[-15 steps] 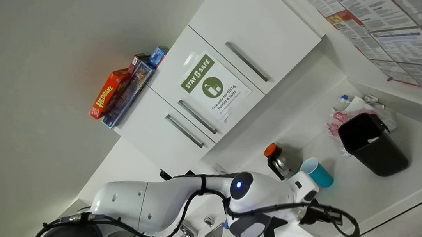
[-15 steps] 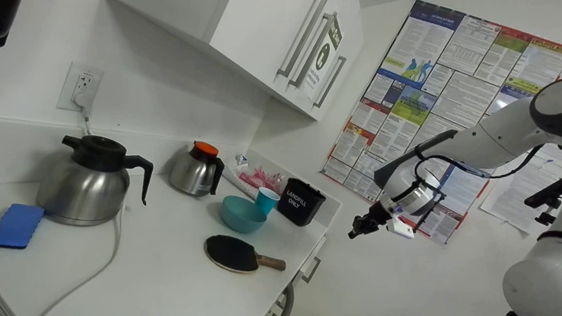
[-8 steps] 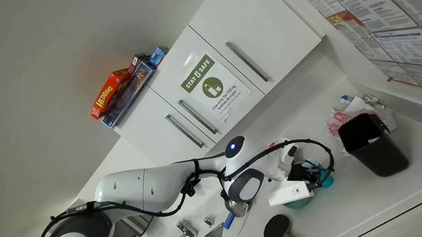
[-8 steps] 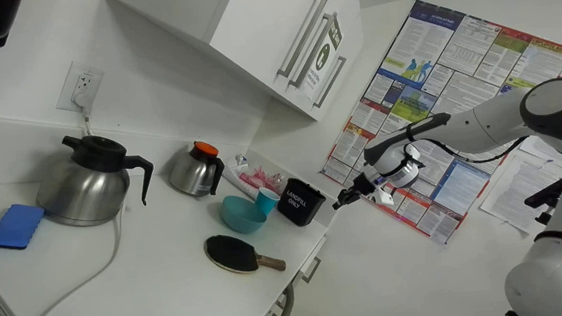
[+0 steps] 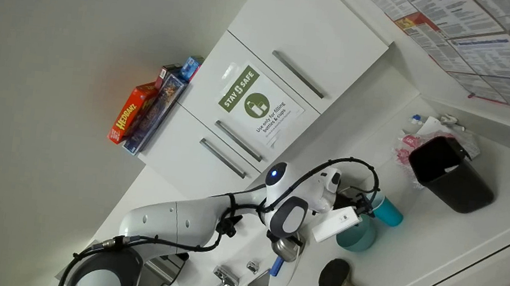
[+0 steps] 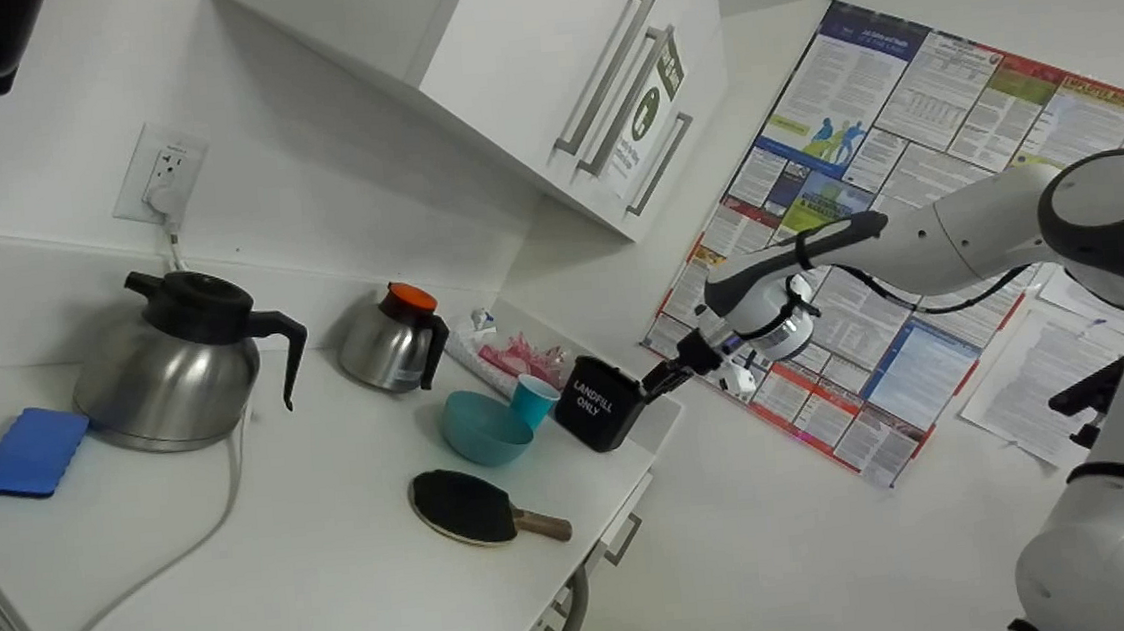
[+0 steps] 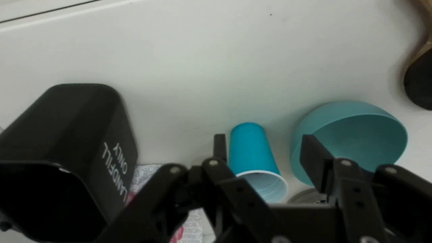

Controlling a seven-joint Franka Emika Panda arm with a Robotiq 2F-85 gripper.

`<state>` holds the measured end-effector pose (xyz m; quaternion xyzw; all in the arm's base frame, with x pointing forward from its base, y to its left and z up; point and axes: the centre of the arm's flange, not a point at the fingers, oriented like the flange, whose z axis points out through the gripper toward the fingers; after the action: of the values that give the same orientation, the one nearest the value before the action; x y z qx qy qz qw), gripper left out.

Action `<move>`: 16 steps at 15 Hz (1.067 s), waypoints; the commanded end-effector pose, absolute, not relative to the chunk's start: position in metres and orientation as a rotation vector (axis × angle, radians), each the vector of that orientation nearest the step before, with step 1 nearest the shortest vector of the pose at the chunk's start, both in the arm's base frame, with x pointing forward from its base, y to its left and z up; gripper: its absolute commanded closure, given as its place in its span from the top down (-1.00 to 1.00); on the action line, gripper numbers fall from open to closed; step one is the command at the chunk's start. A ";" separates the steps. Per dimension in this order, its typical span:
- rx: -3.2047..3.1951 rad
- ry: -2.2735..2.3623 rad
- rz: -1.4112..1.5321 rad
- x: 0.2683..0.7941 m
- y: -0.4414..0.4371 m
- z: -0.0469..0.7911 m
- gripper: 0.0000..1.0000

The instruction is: Put the white object in the open drawer and close the drawer, pour the contents of the blue cup into the blue bowl

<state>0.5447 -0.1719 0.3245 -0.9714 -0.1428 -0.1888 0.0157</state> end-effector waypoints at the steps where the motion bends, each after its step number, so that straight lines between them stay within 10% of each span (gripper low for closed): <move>1: -2.978 -0.695 -0.517 0.559 -0.155 0.325 0.86; 16: -2.968 -0.882 -0.522 0.620 -0.125 0.305 1.00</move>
<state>0.5778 -0.1309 0.3099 -0.9520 -0.2638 -0.1550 0.0087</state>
